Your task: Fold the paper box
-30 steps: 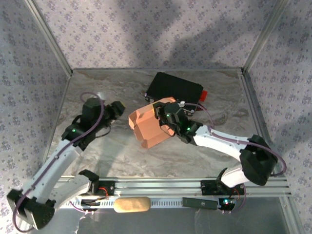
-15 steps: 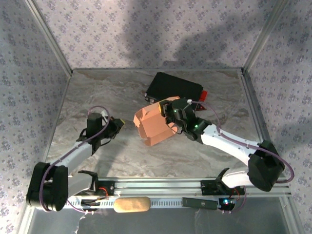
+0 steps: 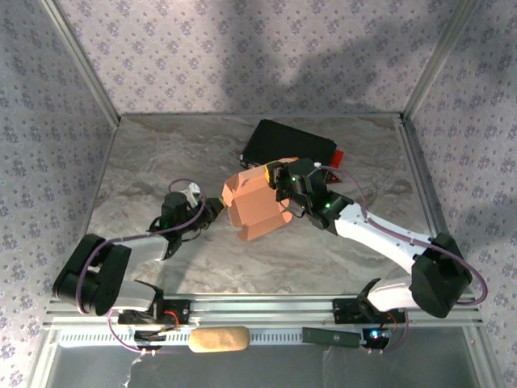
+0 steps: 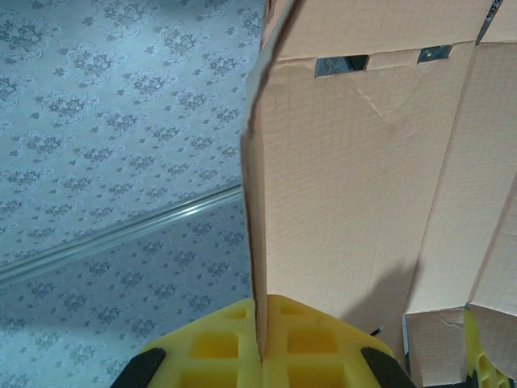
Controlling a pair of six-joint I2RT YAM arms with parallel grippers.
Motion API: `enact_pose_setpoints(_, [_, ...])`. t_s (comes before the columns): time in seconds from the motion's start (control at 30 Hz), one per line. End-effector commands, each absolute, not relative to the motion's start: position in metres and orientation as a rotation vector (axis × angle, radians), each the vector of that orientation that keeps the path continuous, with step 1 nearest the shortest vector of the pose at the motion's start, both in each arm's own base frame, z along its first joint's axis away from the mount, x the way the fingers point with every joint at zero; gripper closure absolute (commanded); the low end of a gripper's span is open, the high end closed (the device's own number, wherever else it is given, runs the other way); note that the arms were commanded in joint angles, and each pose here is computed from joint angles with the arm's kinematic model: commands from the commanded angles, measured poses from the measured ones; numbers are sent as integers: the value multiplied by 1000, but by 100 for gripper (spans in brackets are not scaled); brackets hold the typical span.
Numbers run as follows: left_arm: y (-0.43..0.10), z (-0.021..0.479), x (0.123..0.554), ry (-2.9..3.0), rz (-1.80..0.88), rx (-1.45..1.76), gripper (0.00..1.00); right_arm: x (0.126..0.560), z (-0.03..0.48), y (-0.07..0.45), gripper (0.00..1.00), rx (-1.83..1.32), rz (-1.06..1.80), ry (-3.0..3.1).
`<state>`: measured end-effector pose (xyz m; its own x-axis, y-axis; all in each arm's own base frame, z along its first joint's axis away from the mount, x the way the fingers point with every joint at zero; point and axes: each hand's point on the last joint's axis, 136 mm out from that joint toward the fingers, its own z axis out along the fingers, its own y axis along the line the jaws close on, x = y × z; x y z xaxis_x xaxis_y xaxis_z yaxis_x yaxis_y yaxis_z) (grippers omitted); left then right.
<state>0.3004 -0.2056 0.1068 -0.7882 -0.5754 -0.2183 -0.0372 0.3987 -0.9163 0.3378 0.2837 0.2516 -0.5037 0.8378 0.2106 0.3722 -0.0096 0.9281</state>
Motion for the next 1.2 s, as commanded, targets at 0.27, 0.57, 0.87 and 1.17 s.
enact_pose_setpoints(0.27, [-218,146,296,1989,-1411,-406,99,345,263,280,100,1273,1585,1825])
enact_pose_setpoints(0.57, [-225,148,287,1990,-1379,-365,91,350,256,284,100,1298,1611,1822])
enact_pose_setpoints(0.87, [-235,144,282,2003,-1349,-310,47,352,248,283,100,1322,1617,1824])
enact_pose_setpoints(1.17, [-211,117,272,2130,-1173,-392,53,350,230,281,100,1299,1567,1856])
